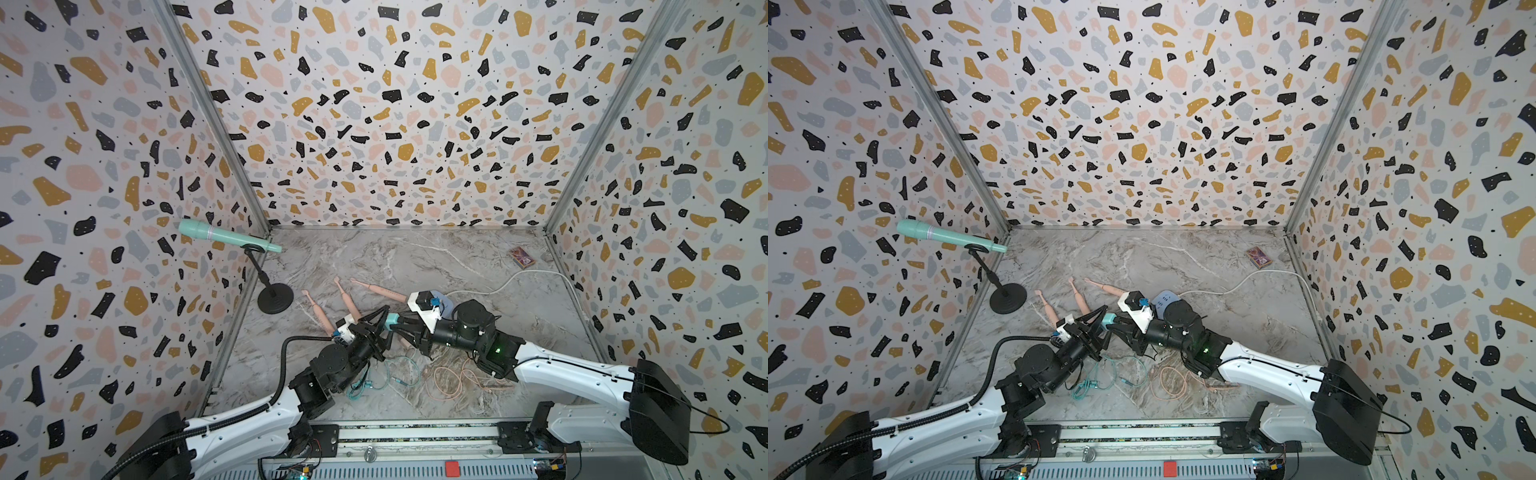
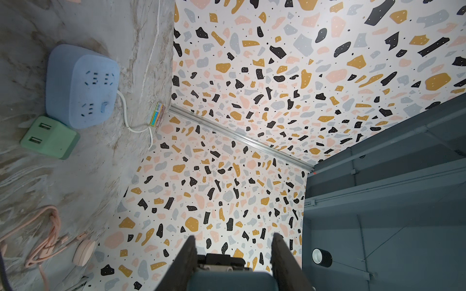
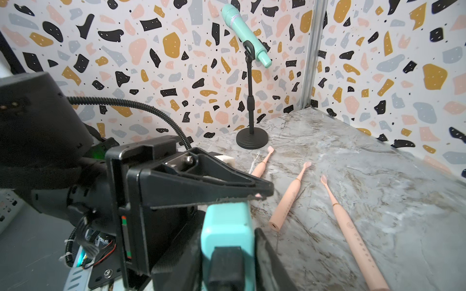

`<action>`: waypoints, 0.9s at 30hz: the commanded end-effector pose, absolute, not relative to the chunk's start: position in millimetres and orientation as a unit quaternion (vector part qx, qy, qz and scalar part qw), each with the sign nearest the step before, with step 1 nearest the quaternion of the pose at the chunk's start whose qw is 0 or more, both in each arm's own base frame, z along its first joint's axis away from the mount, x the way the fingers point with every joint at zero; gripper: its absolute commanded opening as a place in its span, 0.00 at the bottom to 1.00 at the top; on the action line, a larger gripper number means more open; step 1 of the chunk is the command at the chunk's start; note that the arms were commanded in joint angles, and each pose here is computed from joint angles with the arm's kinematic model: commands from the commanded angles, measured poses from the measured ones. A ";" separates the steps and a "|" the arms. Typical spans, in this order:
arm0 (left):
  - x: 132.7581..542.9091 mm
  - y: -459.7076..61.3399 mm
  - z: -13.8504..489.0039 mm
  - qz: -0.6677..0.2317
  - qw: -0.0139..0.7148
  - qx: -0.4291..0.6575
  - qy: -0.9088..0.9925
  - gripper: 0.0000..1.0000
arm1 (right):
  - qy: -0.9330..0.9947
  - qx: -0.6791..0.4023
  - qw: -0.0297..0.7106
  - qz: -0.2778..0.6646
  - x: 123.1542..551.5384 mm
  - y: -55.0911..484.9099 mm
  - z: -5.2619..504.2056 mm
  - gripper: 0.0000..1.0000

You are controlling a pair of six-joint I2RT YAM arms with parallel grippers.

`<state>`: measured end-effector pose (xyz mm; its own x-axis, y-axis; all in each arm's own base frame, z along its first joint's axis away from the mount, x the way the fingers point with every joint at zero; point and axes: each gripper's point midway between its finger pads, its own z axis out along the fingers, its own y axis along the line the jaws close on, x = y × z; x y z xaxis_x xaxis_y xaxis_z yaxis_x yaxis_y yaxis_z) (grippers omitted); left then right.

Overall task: Charge the electric toothbrush
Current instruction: Adjust the plug.

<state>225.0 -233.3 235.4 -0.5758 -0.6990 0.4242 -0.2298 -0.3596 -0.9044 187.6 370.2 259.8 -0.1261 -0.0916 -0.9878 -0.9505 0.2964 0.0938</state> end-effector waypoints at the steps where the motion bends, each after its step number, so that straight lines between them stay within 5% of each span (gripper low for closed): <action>1: 222.8 -230.1 247.9 -0.724 0.169 -0.418 0.522 0.00 | 0.606 -0.416 0.529 0.425 188.9 374.5 281.7 0.23; 5: 223.4 -228.9 249.6 -0.721 0.177 -0.417 0.525 0.00 | 0.607 -0.416 0.533 0.419 189.9 373.3 283.5 0.01; 6: 224.0 -228.4 249.5 -0.718 0.182 -0.416 0.528 0.16 | 0.610 -0.413 0.536 0.412 192.0 371.7 285.1 0.00; 8: 225.2 -225.6 251.7 -0.711 0.199 -0.413 0.533 0.69 | 0.631 -0.403 0.539 0.387 201.1 367.4 284.5 0.00; 10: 226.3 -219.8 252.9 -0.697 0.223 -0.410 0.545 0.99 | 0.671 -0.393 0.534 0.332 218.7 358.5 277.4 0.00; 17: 236.3 -161.6 240.3 -0.558 0.353 -0.402 0.634 0.99 | 0.857 -0.292 0.384 0.181 311.3 260.9 219.5 0.00; 27: 235.0 -104.8 245.4 -0.394 0.467 -0.358 0.706 1.00 | 0.912 -0.328 0.243 -0.025 352.1 237.1 152.8 0.00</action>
<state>237.8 -123.5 256.4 -0.3365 -0.9219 -0.1921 -0.1017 0.2384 -0.9658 360.1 255.7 169.4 -0.6342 -0.5123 -0.5790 -0.5775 0.8119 -0.0858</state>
